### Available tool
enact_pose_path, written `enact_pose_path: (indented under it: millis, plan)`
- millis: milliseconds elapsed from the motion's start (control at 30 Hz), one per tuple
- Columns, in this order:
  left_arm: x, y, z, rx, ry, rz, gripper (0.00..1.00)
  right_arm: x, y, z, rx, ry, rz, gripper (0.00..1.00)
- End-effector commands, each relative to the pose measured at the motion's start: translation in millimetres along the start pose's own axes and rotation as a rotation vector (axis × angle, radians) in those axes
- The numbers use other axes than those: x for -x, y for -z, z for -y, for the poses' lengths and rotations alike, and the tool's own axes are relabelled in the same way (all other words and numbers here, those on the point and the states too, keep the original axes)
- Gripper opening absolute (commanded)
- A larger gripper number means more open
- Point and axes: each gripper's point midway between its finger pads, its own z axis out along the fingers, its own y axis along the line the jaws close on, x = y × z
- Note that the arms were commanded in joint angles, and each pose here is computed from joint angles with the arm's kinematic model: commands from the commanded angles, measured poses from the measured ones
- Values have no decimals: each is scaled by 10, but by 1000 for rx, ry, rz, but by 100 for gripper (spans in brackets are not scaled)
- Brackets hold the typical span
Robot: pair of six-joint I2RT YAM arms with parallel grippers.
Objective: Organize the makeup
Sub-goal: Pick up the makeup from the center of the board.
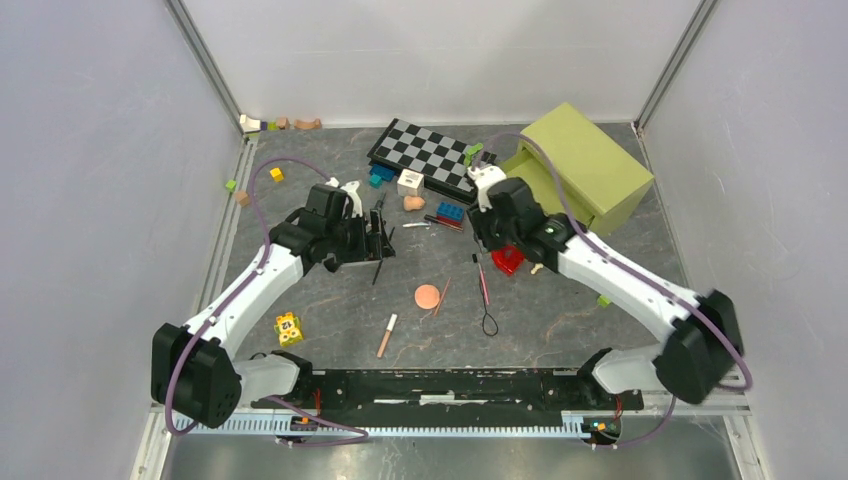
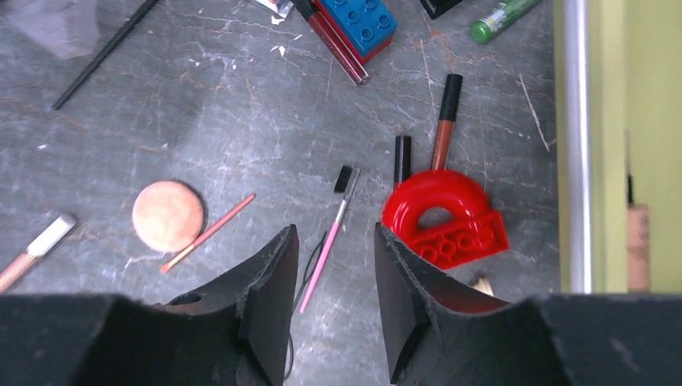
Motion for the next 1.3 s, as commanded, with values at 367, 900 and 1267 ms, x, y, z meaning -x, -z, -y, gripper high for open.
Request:
enact_pose_path:
  millis: [367,900,1267]
  plan:
    - [103,108,11,-10,-45,25,80,239,-1046,375,-278,50,-146,41]
    - [107,72,-51,-29,2,5,79,-200,-1484,864,-324,-28,-255,38]
    - [105,68,-62,-26,4,4,78,-367,-1598,857,-279,-18,-295,37]
